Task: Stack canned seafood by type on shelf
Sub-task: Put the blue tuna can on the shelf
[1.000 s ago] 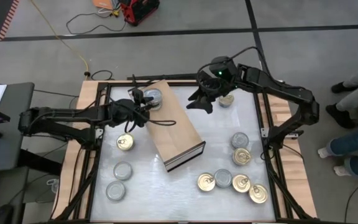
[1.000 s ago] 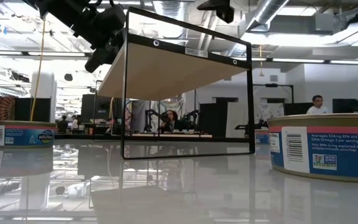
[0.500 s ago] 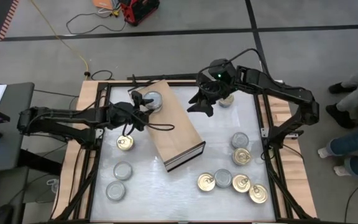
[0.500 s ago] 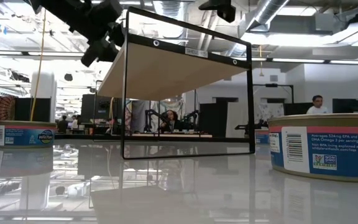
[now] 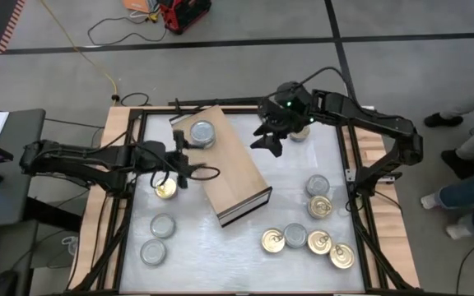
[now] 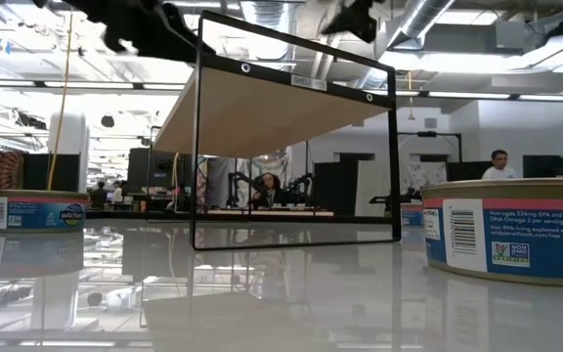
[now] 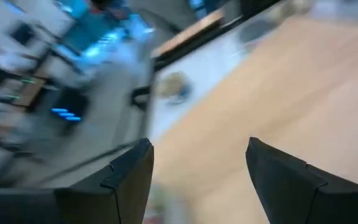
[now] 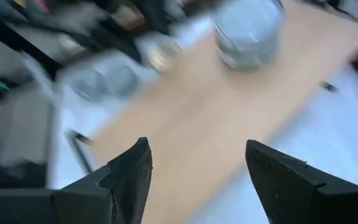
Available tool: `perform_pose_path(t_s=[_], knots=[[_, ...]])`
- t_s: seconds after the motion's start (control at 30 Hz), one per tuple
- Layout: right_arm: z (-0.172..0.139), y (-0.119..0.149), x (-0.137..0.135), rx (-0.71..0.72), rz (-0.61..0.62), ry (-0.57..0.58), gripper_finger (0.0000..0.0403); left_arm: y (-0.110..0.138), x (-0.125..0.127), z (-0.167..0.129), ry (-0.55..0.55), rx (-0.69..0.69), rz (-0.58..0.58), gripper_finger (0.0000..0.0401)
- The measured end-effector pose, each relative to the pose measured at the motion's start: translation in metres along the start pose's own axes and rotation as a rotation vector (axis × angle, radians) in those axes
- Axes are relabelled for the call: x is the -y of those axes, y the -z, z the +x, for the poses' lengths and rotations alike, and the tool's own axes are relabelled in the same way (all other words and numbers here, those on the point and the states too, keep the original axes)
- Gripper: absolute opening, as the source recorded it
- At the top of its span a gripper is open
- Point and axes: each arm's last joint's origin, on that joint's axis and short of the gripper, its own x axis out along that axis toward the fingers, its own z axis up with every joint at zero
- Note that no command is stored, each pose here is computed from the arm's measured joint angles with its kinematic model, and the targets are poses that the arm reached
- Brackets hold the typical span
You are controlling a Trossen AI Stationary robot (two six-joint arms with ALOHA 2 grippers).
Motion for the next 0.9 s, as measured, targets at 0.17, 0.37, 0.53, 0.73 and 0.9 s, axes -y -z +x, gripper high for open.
perform_pose_path(t_s=[0.17,0.37,0.53,0.73,0.9], knots=[[0.001,0.012,-0.001,-0.099,-0.076,0.164,0.0282,-0.009,0.019,-0.006,0.209,0.092,-0.153,0.0245],[0.005,0.021,-0.009,-0.147,-0.119,0.252,0.0282,-0.023,0.047,-0.020,0.531,0.198,-0.254,0.0243],[0.010,0.035,-0.018,-0.182,-0.142,0.243,0.0282,-0.025,0.080,-0.030,0.660,0.251,-0.241,0.0228],[-0.001,0.051,-0.024,-0.125,-0.136,0.296,0.0282,-0.022,0.108,-0.048,0.702,0.299,-0.221,0.0212],[-0.008,0.066,-0.024,-0.049,-0.126,0.306,0.0282,-0.025,0.110,-0.052,0.592,0.315,-0.186,0.0205]])
